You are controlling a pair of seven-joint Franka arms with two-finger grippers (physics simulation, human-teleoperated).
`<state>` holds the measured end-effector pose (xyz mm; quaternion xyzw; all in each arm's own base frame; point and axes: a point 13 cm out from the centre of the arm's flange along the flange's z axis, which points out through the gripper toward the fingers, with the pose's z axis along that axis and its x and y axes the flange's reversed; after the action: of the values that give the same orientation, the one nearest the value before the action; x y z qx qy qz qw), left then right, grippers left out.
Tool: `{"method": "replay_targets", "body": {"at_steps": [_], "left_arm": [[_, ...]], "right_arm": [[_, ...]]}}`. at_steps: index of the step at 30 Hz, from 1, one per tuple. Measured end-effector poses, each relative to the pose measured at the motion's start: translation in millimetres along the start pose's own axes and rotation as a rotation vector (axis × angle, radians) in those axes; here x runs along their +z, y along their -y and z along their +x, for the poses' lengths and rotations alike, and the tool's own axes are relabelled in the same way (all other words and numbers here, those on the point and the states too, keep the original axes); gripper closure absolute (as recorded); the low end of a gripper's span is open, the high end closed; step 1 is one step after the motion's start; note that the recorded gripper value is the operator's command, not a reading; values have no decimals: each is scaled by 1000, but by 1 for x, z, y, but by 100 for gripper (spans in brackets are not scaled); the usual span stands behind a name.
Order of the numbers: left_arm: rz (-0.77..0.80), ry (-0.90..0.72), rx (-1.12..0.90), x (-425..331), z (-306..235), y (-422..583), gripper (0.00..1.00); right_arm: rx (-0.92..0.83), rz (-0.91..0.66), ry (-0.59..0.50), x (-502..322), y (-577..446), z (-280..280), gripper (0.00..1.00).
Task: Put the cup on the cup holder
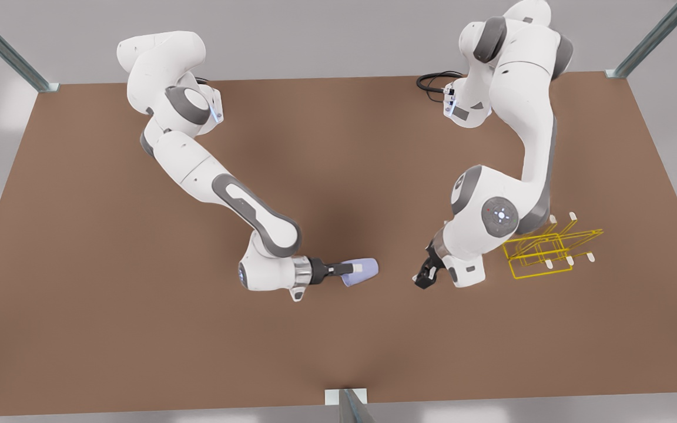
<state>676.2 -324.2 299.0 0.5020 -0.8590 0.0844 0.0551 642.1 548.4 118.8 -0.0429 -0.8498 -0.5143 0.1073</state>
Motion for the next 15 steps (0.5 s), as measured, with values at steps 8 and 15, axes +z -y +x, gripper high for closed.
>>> {"method": "replay_targets", "body": {"at_steps": [8,15], "left_arm": [[-35,8,-249,74,40,5,0],[-25,89,-418,106,56,9,0]], "right_arm": [[5,28,-11,-17,18,2,0],[36,43,-35,-111,49,23,0]]}}
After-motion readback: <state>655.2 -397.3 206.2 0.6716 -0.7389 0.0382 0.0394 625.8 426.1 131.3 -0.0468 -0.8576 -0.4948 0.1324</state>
